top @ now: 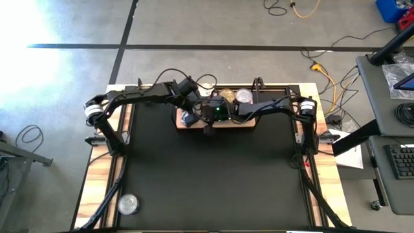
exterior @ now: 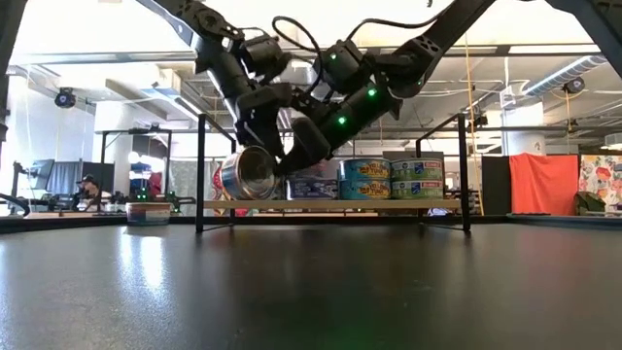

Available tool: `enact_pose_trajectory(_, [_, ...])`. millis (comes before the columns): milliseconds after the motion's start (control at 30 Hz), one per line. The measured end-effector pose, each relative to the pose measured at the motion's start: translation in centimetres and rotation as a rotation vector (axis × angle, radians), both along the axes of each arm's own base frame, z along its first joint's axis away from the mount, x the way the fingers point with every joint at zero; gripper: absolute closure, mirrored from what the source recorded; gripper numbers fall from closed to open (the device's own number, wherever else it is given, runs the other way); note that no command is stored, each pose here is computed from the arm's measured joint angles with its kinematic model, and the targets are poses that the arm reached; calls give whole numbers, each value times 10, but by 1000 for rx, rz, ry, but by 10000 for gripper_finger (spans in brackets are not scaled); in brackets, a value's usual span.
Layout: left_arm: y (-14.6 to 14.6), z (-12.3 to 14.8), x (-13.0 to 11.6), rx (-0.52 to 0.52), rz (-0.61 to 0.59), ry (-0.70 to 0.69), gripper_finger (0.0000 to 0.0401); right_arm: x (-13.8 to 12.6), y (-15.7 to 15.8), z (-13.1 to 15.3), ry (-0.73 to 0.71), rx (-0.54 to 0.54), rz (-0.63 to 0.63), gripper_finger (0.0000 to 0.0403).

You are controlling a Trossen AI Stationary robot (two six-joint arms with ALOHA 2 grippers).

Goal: Stack canned seafood by type on shelf
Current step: Put the blue-pink tuna can on the shelf

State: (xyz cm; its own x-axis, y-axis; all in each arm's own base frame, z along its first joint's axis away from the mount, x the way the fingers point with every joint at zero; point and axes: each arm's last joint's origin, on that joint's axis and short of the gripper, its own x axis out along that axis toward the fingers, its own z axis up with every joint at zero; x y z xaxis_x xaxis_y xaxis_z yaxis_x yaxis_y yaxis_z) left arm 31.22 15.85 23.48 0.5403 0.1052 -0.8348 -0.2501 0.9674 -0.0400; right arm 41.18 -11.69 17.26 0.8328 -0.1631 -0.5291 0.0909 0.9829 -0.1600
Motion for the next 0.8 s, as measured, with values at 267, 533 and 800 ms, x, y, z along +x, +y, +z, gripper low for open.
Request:
enact_pose_trajectory(267, [-9,34,-17,19,87,-13,3,-3,2,12,-20,-2,6,390])
enact_pose_trajectory(533, [-25,30,-15,29,122,73,3,-7,9,29,-30,1,14,390])
enact_pose_trajectory(800, [-34,14,-13,91,149,227,3,-8,18,33,-17,33,16,390])
